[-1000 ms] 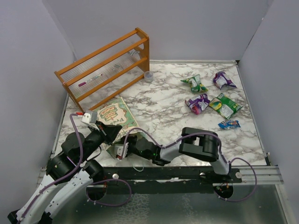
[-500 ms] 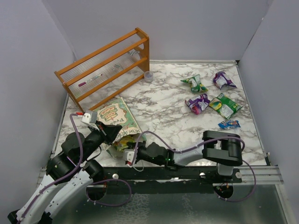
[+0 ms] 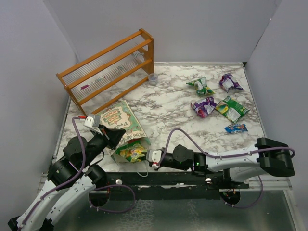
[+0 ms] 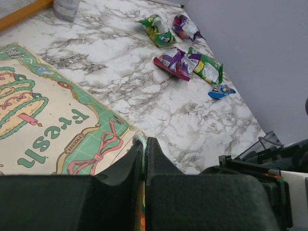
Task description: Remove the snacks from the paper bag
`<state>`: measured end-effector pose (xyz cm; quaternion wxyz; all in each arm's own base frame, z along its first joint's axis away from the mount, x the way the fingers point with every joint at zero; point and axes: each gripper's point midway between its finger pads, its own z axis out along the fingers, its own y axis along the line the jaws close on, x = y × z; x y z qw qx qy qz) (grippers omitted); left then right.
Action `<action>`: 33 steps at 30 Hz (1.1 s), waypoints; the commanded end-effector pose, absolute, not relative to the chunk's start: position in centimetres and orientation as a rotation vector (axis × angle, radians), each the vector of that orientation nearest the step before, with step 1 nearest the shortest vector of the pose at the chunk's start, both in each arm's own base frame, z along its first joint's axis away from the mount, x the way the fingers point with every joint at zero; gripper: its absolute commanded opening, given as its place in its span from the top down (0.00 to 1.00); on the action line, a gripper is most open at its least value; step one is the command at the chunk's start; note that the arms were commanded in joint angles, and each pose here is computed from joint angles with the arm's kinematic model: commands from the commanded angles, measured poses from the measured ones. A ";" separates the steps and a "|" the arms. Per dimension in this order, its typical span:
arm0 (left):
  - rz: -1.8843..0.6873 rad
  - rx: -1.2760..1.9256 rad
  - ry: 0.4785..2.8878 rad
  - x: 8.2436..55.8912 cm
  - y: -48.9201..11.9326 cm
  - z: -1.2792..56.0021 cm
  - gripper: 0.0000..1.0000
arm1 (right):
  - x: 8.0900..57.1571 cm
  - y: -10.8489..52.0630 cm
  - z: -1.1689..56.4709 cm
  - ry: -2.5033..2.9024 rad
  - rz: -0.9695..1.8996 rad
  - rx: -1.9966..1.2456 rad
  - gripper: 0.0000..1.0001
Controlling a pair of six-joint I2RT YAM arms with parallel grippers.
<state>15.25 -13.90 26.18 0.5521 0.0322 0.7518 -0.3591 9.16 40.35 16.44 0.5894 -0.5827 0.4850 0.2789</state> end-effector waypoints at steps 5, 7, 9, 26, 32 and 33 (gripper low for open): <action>-0.846 0.072 1.759 15.4 -13.8 26.9 1.00 | 6.3 38.6 18.9 1.106 0.798 -1.406 0.99; -0.847 0.068 1.754 15.4 -13.7 27.0 1.00 | 4.9 37.7 19.3 1.060 0.837 -1.481 0.99; -0.848 0.068 1.753 15.4 -13.7 27.0 1.00 | 4.0 36.6 19.8 1.058 0.857 -1.539 0.99; -0.843 0.065 1.758 15.5 -13.7 26.9 1.00 | 15.1 25.3 33.8 1.186 0.448 -0.692 0.99; -0.838 0.066 1.767 15.6 -13.8 26.7 1.00 | 22.4 21.1 29.5 1.377 -0.175 -0.383 0.98; -0.839 0.066 1.767 15.6 -13.8 26.7 1.00 | 23.6 21.1 27.8 1.429 -0.236 -0.360 0.98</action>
